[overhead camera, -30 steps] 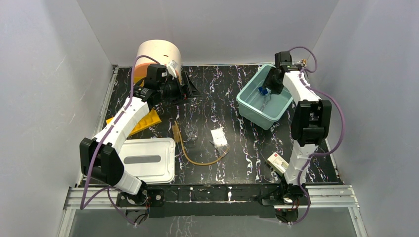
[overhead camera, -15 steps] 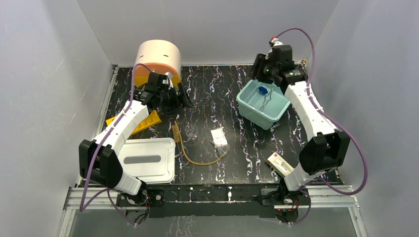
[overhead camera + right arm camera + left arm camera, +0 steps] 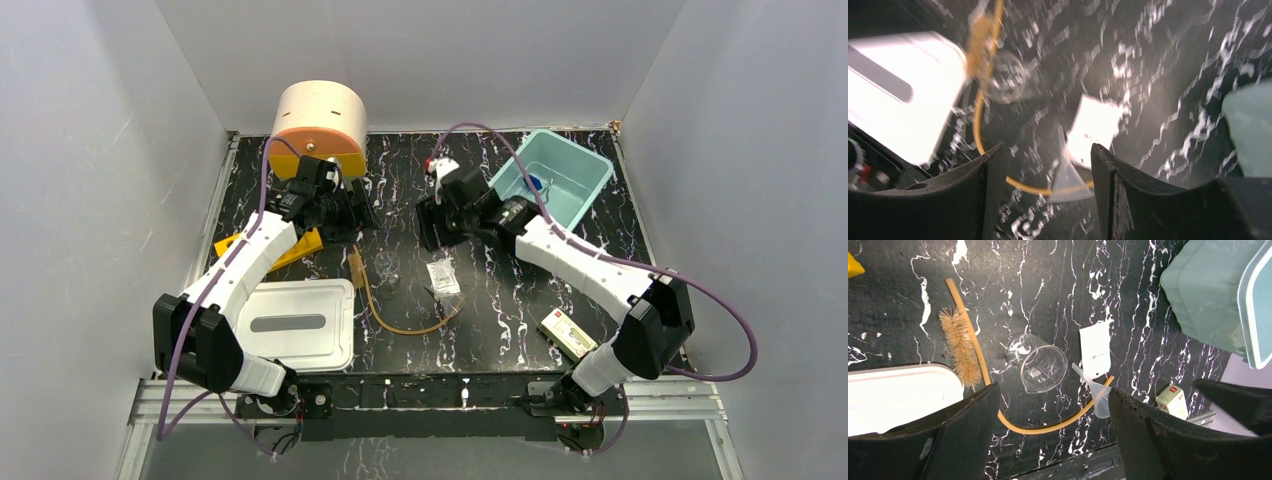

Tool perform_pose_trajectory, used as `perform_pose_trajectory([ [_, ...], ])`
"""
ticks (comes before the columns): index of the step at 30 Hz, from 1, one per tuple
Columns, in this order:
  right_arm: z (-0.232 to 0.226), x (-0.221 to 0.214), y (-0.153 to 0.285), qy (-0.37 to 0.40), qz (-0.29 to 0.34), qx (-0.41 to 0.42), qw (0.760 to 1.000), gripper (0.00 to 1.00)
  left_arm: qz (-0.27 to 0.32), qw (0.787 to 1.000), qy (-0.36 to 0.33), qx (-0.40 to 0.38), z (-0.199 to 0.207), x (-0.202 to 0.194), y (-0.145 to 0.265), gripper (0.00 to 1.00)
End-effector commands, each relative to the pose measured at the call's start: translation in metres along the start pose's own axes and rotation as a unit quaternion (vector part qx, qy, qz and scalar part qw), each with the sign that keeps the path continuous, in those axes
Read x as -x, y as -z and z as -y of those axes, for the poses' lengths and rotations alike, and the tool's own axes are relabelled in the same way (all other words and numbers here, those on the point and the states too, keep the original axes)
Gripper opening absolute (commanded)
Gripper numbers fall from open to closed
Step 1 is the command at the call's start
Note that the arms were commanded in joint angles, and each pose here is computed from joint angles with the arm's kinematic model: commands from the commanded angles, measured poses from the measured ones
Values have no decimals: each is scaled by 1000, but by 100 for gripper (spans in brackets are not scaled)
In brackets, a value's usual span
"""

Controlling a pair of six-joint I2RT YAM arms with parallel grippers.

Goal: Organize the chemistry lab equipment

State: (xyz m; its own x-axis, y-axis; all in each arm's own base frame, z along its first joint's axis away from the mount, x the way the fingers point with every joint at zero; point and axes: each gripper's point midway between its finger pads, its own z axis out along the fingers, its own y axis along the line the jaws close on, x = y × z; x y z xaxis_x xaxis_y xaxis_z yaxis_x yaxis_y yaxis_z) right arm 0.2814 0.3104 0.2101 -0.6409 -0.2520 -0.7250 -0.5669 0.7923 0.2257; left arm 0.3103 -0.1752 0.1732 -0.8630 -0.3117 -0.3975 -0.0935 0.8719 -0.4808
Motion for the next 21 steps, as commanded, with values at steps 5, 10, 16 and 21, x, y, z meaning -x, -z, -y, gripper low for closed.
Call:
perform_pose_trajectory([
  [5, 7, -112, -14, -10, -151, 13, 988, 76, 38, 999, 3, 15, -2, 14, 17, 78],
  [10, 14, -141, -34, -9, -226, -6, 974, 77, 33, 999, 6, 12, -1, 13, 15, 78],
  [16, 18, -133, -59, 21, -241, -18, 970, 70, 40, 999, 3, 14, -2, 13, 18, 78],
  [21, 16, -138, -72, 51, -247, -14, 967, 60, 57, 998, -2, 17, -2, 19, 24, 78],
])
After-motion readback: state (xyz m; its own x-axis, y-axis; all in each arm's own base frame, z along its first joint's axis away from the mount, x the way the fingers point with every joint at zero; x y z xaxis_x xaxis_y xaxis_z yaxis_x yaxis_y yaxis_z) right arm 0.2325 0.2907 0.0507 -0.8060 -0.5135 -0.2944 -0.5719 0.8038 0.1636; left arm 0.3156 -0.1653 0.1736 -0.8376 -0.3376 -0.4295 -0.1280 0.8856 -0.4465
